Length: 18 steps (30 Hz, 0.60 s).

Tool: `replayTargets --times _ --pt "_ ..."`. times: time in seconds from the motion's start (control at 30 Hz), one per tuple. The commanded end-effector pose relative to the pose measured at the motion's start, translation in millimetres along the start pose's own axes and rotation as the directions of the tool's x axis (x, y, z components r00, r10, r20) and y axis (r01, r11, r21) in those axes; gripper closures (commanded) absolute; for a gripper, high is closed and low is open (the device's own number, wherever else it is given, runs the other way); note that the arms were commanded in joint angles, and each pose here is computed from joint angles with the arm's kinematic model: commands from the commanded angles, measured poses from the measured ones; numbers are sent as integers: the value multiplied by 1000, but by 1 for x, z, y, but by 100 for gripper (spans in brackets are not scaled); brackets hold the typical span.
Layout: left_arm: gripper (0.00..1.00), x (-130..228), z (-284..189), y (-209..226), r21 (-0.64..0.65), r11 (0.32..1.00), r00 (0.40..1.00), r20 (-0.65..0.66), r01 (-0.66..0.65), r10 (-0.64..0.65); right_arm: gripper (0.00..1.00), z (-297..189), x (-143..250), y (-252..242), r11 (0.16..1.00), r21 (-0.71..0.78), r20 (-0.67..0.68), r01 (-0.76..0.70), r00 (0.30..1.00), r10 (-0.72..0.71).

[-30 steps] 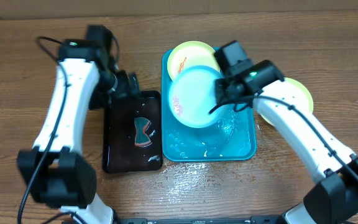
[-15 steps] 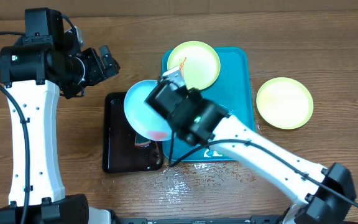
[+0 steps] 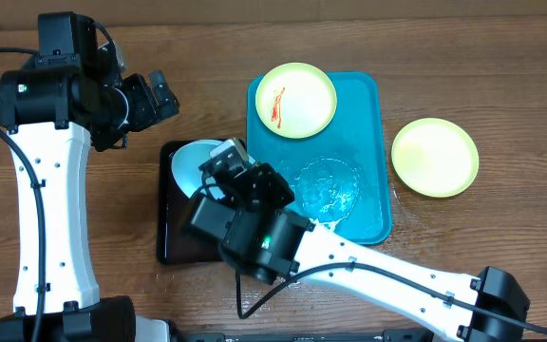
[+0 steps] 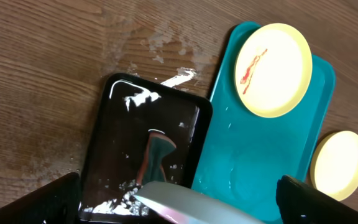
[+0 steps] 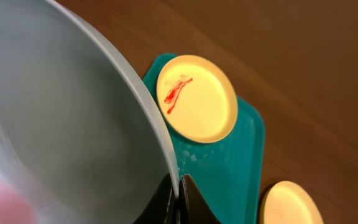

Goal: Clean dirty plates on tray and stack at the side
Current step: 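Lift the blue plate with the right gripper and tilt it over the black tray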

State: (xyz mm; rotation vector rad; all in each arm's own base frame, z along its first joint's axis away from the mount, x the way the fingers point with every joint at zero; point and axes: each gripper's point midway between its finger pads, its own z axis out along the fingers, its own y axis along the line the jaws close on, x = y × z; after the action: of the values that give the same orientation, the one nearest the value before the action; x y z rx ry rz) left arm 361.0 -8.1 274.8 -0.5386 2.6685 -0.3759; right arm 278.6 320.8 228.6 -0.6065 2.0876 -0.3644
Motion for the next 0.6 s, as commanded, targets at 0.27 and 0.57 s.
replayTargets --times 0.27,0.57 --pt "0 -3 -5 0 -8 1000 1000 21 -1 1 96 -22 -19 -15 989 145 115 -11 993 -6" --pt "0 -3 -5 0 -8 1000 1000 22 -1 1 96 -30 -19 -7 992 130 129 1 991 -18"
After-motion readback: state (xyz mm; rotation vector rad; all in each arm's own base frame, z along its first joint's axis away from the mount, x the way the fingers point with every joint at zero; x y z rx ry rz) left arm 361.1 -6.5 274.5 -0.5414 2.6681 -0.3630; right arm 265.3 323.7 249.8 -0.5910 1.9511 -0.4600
